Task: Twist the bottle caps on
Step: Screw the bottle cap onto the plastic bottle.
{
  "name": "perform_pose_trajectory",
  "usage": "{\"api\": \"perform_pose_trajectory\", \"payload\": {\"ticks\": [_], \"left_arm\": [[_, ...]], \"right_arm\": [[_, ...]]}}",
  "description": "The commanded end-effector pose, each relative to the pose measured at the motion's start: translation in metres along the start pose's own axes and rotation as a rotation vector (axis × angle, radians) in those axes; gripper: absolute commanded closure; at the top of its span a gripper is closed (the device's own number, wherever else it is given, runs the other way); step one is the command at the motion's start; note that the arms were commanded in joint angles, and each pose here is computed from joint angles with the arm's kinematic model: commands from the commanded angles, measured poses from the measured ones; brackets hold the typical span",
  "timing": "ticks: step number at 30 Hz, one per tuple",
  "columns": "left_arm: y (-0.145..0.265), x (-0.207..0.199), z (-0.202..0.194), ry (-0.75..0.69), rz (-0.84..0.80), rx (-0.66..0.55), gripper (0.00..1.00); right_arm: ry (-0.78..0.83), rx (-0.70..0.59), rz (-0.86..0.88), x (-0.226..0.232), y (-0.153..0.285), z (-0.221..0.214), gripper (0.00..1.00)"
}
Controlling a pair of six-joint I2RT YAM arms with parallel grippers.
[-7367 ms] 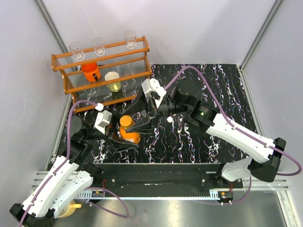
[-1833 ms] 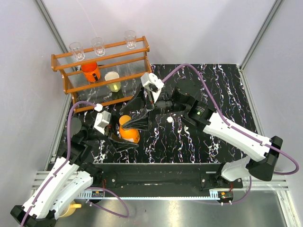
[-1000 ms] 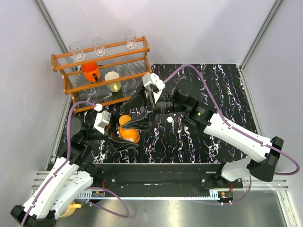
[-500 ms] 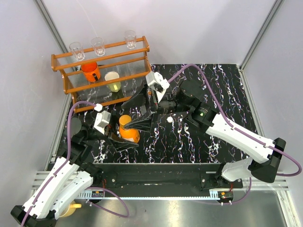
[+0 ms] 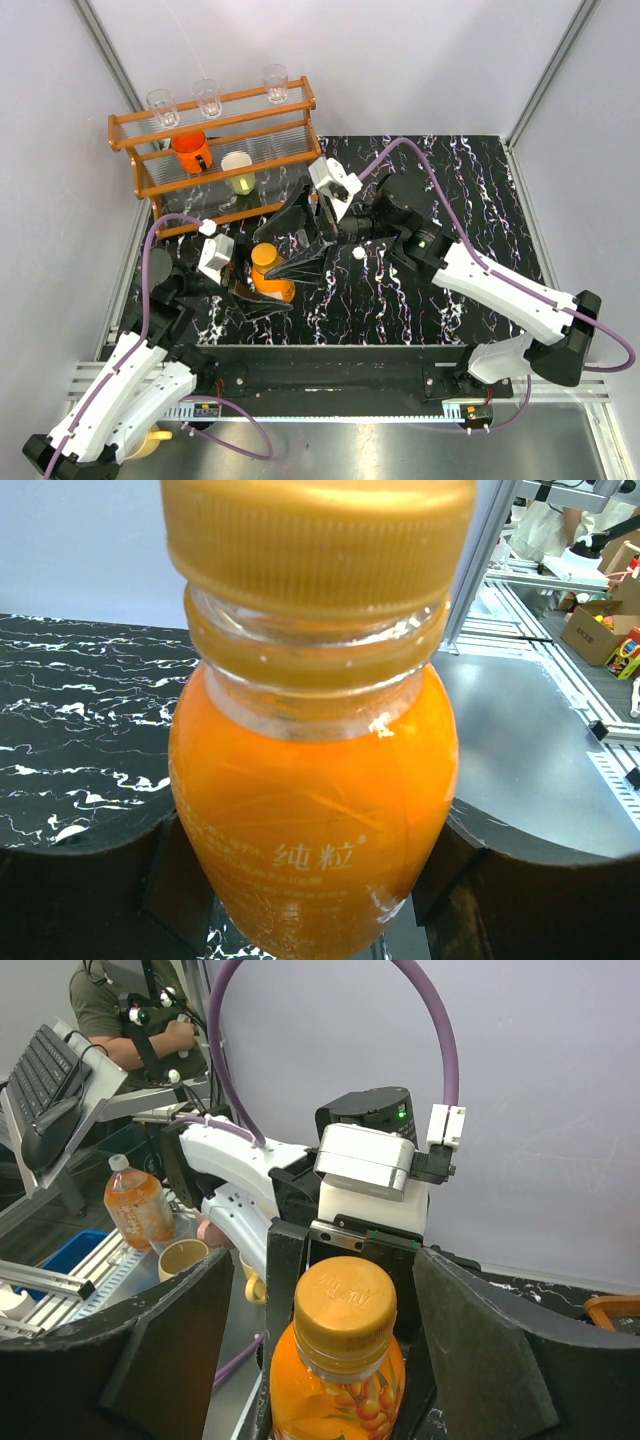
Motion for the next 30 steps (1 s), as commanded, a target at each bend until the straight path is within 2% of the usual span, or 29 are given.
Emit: {"api": "perform_pose_trajectory", "payload": {"ticks": [1,12,23,30], "left_arm": [[0.0007,-0.0006,0.0092,-0.066,-0.005,-0.027,0.82],[0.001,-0.0013,0.0097,-0.067,-0.005,-0.028,0.82],[0.0009,-0.001,0.0098,-0.066,-0.002,-0.029,0.82],[0.001,-0.0013,0.0095,-0.064,-0.002,-0.029,0.82]], "right_arm": [[0.034,-0.022,0.037,0.0029,-0.0037,0.0061,0.2],[0.028,-0.004,0.052,-0.0016,-0.0091,0.0049,0.24],[0.027,0.007,0.066,-0.0007,-0.0089,0.0045,0.44],[-0.005,0.0,0.072,-0.0011,-0.0112,0.0067,0.51]]}}
Point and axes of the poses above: each gripper's point midway between its finger pads, its own y axis back along the fingers, its own x axis along the line the jaws close on, z = x × y, the point moved 7 cm from there along y, back along the fingers, and after that the axes turned 14 degrees about -y, right-handed, at the moved point
